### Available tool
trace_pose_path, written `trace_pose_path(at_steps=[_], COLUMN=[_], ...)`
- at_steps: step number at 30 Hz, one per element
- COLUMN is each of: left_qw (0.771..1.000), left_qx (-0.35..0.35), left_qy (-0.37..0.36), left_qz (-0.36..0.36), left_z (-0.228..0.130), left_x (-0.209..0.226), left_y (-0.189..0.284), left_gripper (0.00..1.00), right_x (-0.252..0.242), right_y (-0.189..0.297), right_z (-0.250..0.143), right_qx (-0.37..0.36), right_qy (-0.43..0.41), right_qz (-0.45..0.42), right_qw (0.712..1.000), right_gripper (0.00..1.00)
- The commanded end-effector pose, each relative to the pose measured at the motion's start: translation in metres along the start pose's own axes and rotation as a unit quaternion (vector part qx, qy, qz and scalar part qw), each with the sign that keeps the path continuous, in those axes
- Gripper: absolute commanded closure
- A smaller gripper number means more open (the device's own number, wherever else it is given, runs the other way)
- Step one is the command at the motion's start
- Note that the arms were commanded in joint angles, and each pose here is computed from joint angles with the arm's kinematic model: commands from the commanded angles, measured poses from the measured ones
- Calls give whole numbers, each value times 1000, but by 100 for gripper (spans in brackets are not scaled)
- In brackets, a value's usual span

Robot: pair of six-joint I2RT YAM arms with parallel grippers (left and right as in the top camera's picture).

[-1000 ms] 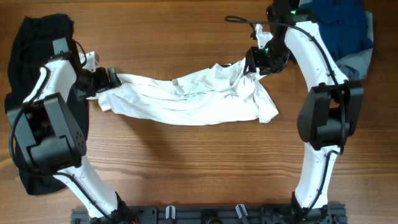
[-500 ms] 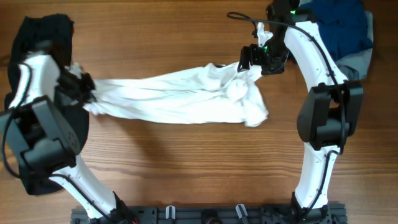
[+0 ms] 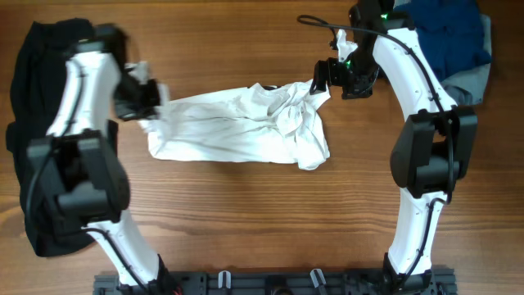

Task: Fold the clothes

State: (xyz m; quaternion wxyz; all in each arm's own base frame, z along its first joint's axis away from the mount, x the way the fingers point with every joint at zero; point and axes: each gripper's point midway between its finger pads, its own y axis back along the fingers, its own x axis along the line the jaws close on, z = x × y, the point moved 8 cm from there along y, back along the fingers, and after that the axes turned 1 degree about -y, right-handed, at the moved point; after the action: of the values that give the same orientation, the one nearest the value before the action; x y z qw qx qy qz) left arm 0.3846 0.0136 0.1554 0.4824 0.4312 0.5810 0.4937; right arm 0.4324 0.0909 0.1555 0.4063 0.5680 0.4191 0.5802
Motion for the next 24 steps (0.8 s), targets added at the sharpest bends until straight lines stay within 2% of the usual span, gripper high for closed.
trace_pose_path(at_steps=[1,5,6,7,8,14,17,19,22,24], left_qw=[998,995,994,994,993,993,994,994,993,991], left_qx=[-18,-34,-35,-34,-33,-25,-27,-56,-104,-124], left_qy=[-51,-87,-98,-107,-112,-116,-107,-91,-54,-24], left_qz=[-10,-16,-17,-17,-17,-15,-14,3,30,42], left_z=[-7,-14,-15,-17,-18,-22,-24,-21,-19,-20], left_x=[-59,-107,-114,-121,-125,-128,-117,-102,-69,-45], left_y=[5,-3,-5,-8,-10,-9,5,24,57,76], left_gripper=[92,80,62,27,0,0,0,0,0,0], right_x=[7,7,7,7,7,6,1,-5,-10,-6], right_y=[8,8,8,8,8,6,-13,-31,-54,-64], right_z=[-1,-1,-1,-1,-2,-4,-11,-16,-24,-24], right_qx=[-9,-9,-9,-9,-8,0,17,24,32,29], right_qy=[2,2,2,4,5,17,13,10,3,-36], right_qz=[12,12,12,12,11,10,8,8,27,70], right_qw=[1000,1000,1000,1000,1000,1000,1000,1000,999,996], right_gripper=[11,11,10,11,11,10,10,10,4,3])
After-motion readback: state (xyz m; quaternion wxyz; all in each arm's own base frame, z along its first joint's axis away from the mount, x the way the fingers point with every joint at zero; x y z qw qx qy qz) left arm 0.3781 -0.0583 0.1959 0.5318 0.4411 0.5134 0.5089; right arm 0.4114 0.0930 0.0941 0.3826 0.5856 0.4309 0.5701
